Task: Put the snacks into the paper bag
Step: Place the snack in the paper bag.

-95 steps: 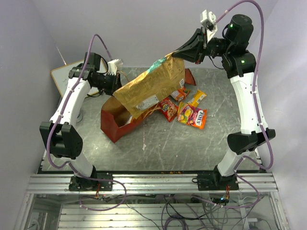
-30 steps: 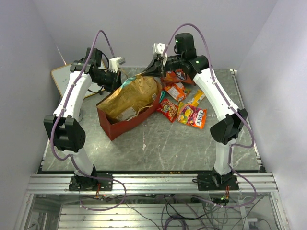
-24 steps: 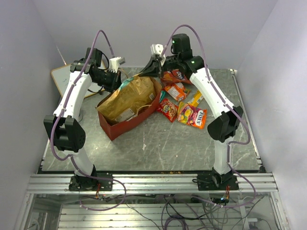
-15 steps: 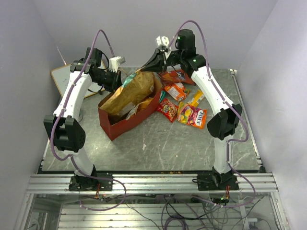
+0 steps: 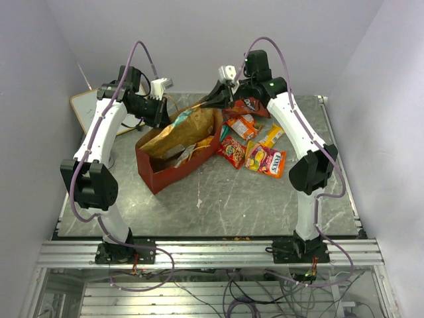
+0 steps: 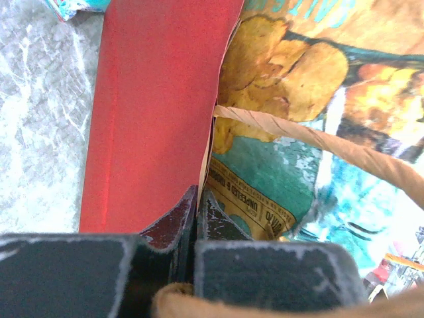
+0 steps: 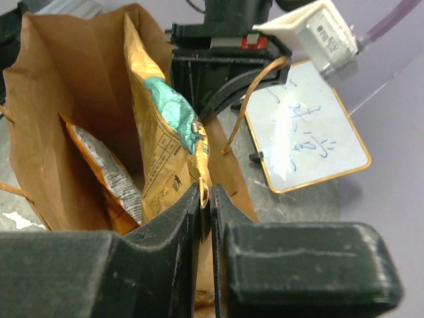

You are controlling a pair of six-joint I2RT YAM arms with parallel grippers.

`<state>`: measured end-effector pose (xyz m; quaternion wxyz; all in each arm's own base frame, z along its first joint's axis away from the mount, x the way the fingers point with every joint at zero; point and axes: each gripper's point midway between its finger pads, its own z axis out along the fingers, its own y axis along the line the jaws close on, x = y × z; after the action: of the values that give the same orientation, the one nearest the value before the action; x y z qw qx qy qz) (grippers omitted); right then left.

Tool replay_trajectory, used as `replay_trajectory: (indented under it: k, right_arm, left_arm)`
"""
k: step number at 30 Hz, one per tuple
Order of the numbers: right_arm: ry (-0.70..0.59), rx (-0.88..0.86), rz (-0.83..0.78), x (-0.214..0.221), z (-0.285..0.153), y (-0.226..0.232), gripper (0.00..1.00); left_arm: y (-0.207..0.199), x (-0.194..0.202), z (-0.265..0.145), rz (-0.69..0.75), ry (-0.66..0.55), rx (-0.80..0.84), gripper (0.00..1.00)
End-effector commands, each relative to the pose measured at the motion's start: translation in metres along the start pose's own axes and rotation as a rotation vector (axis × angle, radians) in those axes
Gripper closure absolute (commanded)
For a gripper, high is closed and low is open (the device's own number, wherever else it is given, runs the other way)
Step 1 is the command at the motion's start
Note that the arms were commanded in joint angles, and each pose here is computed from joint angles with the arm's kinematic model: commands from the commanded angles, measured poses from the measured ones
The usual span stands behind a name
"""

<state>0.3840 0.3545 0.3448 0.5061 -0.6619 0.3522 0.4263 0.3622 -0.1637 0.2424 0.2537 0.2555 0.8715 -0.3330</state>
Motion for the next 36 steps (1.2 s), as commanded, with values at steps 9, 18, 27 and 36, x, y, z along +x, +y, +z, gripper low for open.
replay_trajectory:
  k: [9,18,27,36]
  right_arm:
    - [0.086,0.039,-0.092,-0.020,-0.021,0.014,0.73]
    - [0.107,0.090,0.029,-0.025,-0.019,0.016,0.67]
    - [0.216,0.270,0.175,-0.015,-0.036,0.007,0.49]
    - [0.193,0.469,0.318,-0.046,-0.071,-0.003,0.28]
  left_arm:
    - [-0.004,-0.010,-0.005,0.021,-0.028,-0.001,0.92]
    - [-0.013,-0.014,-0.008,0.014,-0.069,0.014,0.93]
    - [-0.029,-0.024,-0.027,0.052,-0.151,0.002,0.93]
    - [-0.005,-0.036,-0.056,0.066,-0.262,-0.265,0.93]
